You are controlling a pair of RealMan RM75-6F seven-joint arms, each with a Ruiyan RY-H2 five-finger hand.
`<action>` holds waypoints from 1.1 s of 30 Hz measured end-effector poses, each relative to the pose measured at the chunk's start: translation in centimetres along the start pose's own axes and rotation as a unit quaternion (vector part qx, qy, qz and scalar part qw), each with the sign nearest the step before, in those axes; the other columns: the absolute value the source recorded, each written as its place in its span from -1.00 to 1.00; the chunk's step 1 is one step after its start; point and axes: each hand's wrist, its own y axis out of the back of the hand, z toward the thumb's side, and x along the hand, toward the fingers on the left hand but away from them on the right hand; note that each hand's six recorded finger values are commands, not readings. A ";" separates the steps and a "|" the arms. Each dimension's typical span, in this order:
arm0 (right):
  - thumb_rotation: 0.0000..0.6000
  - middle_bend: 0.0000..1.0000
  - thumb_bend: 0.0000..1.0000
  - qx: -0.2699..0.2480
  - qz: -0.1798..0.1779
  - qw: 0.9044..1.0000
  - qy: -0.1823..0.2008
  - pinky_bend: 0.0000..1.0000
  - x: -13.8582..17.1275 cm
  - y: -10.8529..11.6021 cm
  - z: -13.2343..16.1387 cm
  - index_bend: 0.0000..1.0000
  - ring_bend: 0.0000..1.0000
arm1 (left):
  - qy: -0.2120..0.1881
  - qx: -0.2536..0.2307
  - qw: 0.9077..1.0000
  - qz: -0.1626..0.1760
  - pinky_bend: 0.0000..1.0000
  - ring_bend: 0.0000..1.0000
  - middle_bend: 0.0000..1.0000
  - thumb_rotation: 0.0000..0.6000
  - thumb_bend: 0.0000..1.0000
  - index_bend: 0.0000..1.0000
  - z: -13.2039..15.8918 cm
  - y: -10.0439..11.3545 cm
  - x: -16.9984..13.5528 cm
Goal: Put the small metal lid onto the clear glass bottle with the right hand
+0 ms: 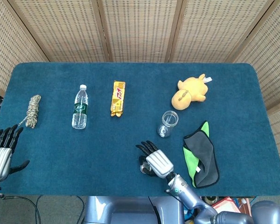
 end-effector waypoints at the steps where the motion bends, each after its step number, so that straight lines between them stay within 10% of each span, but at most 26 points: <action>1: 1.00 -0.61 0.04 -0.001 0.000 1.000 0.000 -0.78 0.0 0.0 0.0 0.08 -1.00 | 0.000 0.000 1.000 0.000 -1.00 -1.00 -1.00 1.00 -0.63 -1.00 0.0 0.0 0.0; 33: 1.00 -0.52 0.05 -0.007 0.006 1.000 -0.015 -0.74 0.2 -1.1 -1.1 0.22 -1.00 | -0.001 0.001 1.000 -0.001 -1.00 -1.00 -1.00 1.00 -0.63 -1.00 0.2 -0.1 0.0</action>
